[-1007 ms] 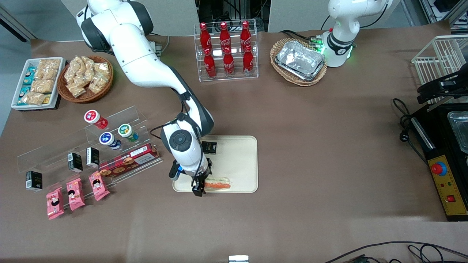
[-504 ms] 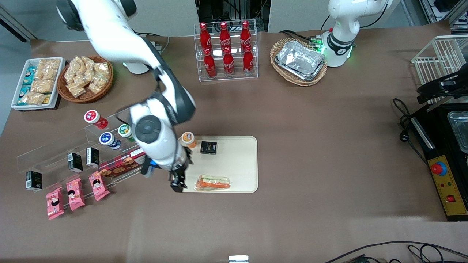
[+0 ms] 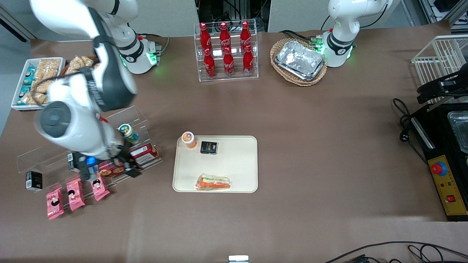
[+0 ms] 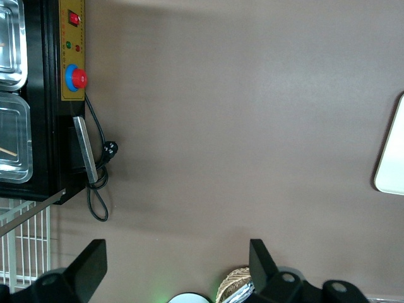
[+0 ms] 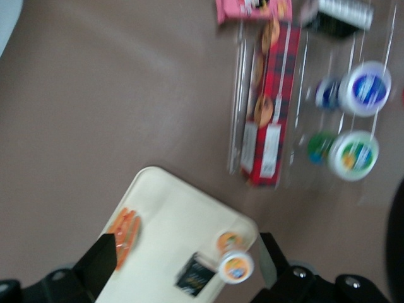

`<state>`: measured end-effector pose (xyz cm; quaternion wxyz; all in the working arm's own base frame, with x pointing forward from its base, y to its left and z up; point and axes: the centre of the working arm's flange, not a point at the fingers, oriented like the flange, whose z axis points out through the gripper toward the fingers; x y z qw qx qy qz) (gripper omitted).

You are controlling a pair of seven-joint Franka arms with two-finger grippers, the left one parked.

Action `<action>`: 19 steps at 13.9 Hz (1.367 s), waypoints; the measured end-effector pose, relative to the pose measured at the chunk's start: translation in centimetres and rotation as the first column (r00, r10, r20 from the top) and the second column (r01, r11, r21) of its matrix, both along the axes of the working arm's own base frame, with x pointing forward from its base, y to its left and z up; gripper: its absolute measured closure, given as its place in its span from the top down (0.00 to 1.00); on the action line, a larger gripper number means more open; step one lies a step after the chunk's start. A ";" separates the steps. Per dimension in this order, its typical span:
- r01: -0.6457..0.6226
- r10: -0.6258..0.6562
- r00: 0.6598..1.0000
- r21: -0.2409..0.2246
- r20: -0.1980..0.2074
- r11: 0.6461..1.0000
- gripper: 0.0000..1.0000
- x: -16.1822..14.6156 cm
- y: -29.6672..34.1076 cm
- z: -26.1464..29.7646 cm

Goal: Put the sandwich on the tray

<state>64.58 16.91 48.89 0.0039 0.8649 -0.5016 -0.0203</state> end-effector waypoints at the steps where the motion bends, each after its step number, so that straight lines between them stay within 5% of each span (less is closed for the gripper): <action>1: -0.093 0.093 0.996 0.006 -0.003 0.996 1.00 0.1 -2.5 0.8; 4: -0.324 0.324 0.946 0.027 0.000 0.946 1.00 0.3 -11.3 2.8; 9: -0.578 0.577 0.816 0.028 0.035 0.816 1.00 -1.4 -21.4 4.8; 14: -0.675 0.680 0.729 -0.085 0.073 0.733 1.00 -6.4 -22.6 5.1; 19: -0.775 0.778 0.625 -0.072 0.058 0.628 1.00 -9.6 -23.0 5.6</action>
